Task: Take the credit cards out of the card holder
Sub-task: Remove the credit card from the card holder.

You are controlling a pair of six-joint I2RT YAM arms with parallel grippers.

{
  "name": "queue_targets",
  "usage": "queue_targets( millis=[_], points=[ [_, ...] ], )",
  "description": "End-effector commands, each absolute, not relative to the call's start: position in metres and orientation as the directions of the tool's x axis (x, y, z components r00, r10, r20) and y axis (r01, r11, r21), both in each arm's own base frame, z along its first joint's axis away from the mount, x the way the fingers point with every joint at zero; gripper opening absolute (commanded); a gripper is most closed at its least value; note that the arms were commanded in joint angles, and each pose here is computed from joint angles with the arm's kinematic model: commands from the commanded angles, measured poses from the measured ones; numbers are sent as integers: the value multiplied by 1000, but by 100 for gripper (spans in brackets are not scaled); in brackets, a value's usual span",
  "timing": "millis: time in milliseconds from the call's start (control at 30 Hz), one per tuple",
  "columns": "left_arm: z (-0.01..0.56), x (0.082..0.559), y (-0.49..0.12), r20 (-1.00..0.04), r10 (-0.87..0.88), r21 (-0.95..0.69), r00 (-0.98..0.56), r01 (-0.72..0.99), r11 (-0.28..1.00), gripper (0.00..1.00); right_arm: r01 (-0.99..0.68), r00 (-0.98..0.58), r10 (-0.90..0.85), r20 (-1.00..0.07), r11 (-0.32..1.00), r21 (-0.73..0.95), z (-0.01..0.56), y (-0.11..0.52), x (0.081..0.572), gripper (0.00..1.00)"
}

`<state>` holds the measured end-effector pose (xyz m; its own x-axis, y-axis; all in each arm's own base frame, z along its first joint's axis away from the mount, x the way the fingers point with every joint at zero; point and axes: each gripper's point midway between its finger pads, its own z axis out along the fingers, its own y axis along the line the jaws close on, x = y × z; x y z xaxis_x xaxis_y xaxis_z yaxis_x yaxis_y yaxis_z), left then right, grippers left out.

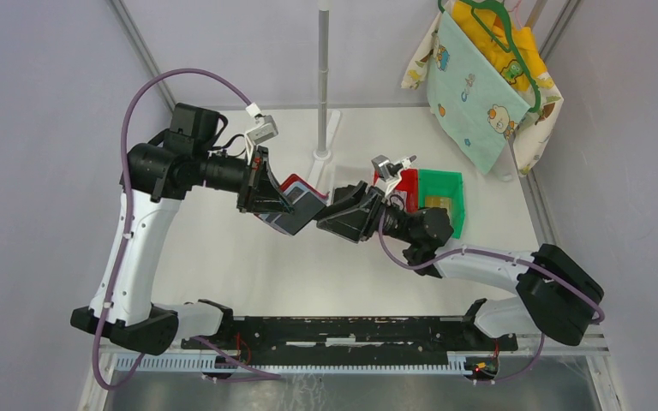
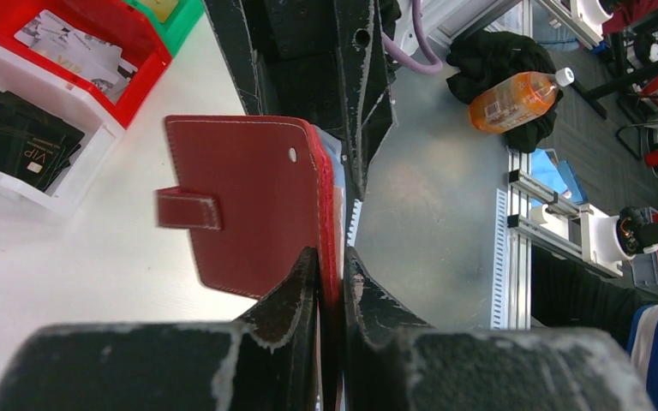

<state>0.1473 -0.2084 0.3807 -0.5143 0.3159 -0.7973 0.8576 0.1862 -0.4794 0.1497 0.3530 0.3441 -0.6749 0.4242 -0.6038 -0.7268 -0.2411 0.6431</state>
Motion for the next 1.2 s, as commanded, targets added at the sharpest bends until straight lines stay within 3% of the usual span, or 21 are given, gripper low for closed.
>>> queue_targets(
  millis=[0,133,300,500,767,933,1167],
  points=[
    [407,130,-210,-835,264,-470,-483,875,113,8,-773,-630,489,-604,-320,547,387,352,147,50],
    [406,129,-210,-833,267,-472,-485,874,114,8,-767,-641,491,-590,-374,522,396,351,142,47],
    [405,131,-210,-833,269,-469,-483,875,118,8,-758,-652,488,-580,-423,497,404,346,134,32],
    [397,147,-209,-830,279,-445,-483,875,192,8,-764,-643,477,-599,-445,467,411,340,123,29],
    [404,142,-211,-833,265,-457,-485,874,163,9,-749,-662,475,-579,-448,489,404,342,127,31],
    [405,139,-211,-829,263,-470,-494,869,152,13,-736,-675,503,-540,-515,440,415,334,123,3],
    [410,135,-212,-829,257,-482,-497,868,123,16,-749,-659,520,-543,-516,416,412,322,114,0]
  ],
)
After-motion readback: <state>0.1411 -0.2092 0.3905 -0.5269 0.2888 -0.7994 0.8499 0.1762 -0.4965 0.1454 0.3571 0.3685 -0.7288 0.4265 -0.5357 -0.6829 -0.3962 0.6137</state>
